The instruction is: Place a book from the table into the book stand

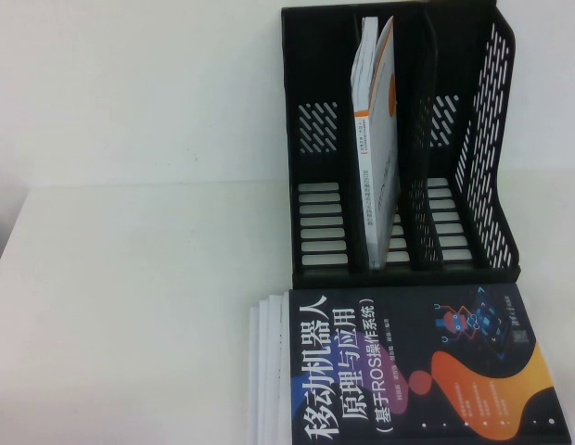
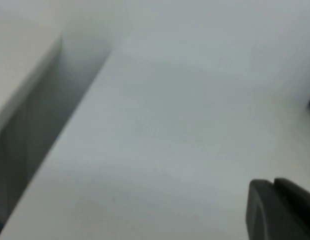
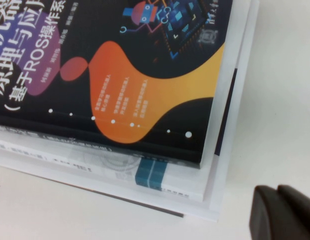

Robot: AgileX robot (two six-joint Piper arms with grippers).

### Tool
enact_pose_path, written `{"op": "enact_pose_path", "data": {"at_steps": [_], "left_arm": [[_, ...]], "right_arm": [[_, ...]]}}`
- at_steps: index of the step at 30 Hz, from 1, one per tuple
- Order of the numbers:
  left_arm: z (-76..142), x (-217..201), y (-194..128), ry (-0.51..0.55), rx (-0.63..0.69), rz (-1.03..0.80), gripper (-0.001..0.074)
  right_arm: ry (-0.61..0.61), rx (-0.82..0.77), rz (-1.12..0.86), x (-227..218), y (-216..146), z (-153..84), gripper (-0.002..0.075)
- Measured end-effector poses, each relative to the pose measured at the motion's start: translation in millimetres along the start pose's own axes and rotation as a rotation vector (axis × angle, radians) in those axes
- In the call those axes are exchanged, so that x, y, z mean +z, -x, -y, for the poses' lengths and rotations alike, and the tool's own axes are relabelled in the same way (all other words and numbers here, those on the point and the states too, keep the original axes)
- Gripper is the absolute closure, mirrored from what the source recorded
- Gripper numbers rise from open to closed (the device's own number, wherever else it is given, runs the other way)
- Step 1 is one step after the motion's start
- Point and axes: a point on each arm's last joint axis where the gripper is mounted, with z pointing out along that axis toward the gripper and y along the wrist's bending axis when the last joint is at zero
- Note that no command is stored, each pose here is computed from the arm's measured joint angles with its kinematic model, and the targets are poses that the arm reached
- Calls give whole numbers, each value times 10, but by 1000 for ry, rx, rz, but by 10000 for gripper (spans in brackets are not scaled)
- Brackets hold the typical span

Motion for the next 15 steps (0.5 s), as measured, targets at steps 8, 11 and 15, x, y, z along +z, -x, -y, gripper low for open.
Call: {"op": "enact_pose_path", "data": {"at_steps": [8,11,15], "left_arm": [[-9,-8,-5,13,71,-19,737],[-5,-8,-6,3,90,-23,737],[23,-9,-17,-48,100,-40,737]], "right_arm": [[0,0,0,0,0,0,729],[0,0,0,0,0,0,729],[0,0,0,0,0,0,729]]}}
